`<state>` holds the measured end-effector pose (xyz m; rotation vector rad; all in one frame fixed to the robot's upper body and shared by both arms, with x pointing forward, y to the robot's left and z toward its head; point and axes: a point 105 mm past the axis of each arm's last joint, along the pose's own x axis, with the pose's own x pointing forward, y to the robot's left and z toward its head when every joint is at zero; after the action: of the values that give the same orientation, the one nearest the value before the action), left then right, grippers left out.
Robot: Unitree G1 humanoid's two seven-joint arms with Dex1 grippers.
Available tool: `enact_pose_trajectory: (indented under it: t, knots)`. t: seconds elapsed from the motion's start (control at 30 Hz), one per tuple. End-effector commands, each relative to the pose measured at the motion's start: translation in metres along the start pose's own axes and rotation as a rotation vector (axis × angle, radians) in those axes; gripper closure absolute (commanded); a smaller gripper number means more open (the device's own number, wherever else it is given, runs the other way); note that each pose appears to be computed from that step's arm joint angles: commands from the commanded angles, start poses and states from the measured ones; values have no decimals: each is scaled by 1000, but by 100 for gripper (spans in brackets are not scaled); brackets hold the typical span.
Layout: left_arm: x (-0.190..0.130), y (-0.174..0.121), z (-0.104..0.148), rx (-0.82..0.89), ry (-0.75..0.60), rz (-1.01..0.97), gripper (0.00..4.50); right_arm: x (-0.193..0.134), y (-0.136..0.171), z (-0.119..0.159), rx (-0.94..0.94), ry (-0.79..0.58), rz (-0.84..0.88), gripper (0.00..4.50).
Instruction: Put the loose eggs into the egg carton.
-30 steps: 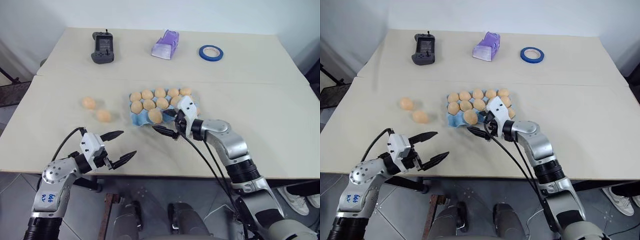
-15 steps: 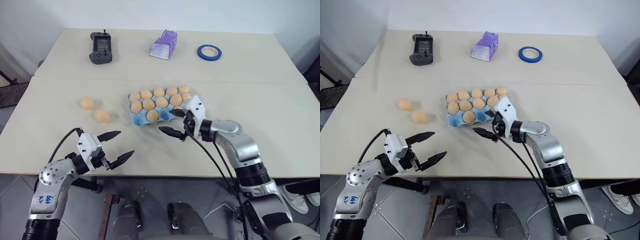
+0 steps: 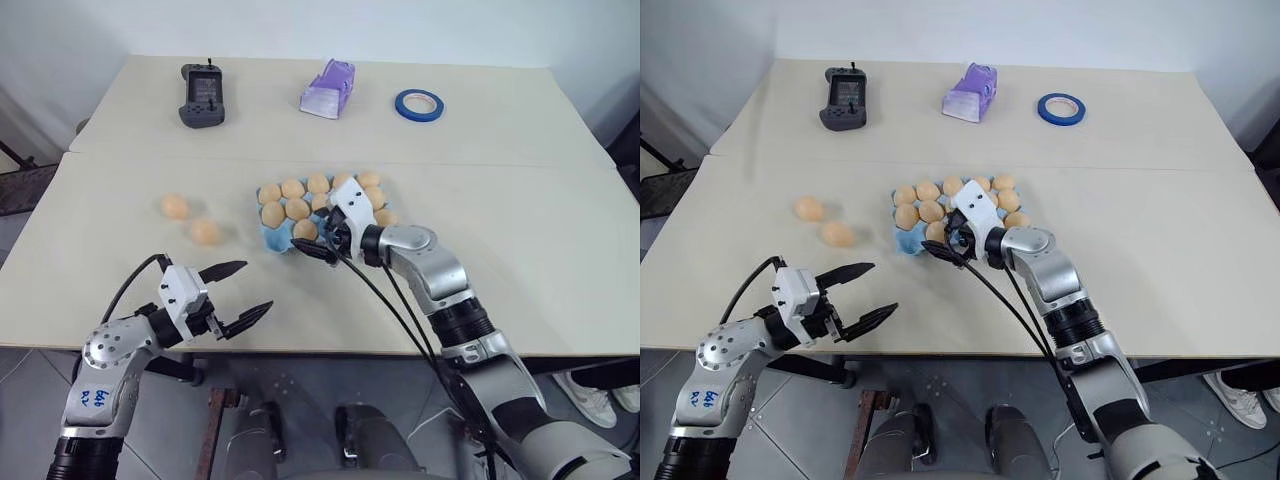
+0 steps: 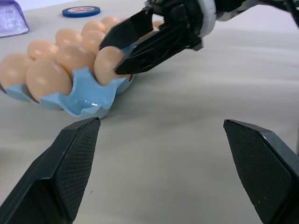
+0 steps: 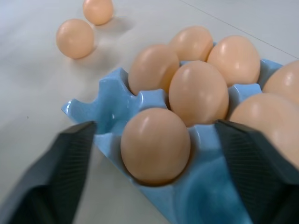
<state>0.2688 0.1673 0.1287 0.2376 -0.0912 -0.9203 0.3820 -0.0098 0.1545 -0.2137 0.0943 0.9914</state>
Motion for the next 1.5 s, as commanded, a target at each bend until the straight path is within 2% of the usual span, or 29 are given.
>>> enact_pose_trajectory:
  t: [0.03, 0.17, 0.23, 0.37, 0.47, 0.63, 0.8, 0.93, 1.07, 1.13, 1.17, 1.23, 1.37, 1.5]
  knots:
    - [1, -3, 9, 18, -37, 3, 0, 4, 4, 9, -23, -24, 15, 166]
    - [0, -2, 10, 21, -39, 11, 0, 3, 7, 12, -36, -37, 27, 307]
    - [0, -1, 10, 22, -39, 13, 0, 2, 7, 16, -42, -53, 29, 350]
    - [0, 0, 9, 22, -40, 18, 0, -12, 4, 34, -52, -123, 52, 350]
    - [0, 1, 9, 20, -40, 20, 0, -22, -3, 35, -43, -132, 46, 350]
    - [0, 1, 9, 17, -42, 22, 0, -40, -23, 19, -35, -85, -15, 350]
    - [2, 0, 7, 12, -44, 19, 0, -43, -30, 3, -6, -44, -37, 350]
    - [1, -2, 6, 4, -45, 16, 0, -41, -22, 8, 2, -102, -5, 233]
    - [0, -3, 5, 4, -36, 15, 0, -44, -20, 9, -21, -117, 5, 82]
    - [-3, -1, 5, 5, -34, 32, 0, -55, -17, 14, -52, -167, 36, 20]
    - [-7, 0, 5, 1, -29, 44, 0, -66, -15, 16, -73, -205, 59, 4]
    - [-18, 2, 4, -22, -21, 83, 0, -93, -10, 16, -126, -292, 117, 4]
    - [-35, 2, 2, -46, 3, 122, 0, -114, -19, -13, -73, -208, 99, 4]
    - [-64, 17, -2, -41, 34, 291, 0, -131, -16, -17, -123, -288, 126, 4]
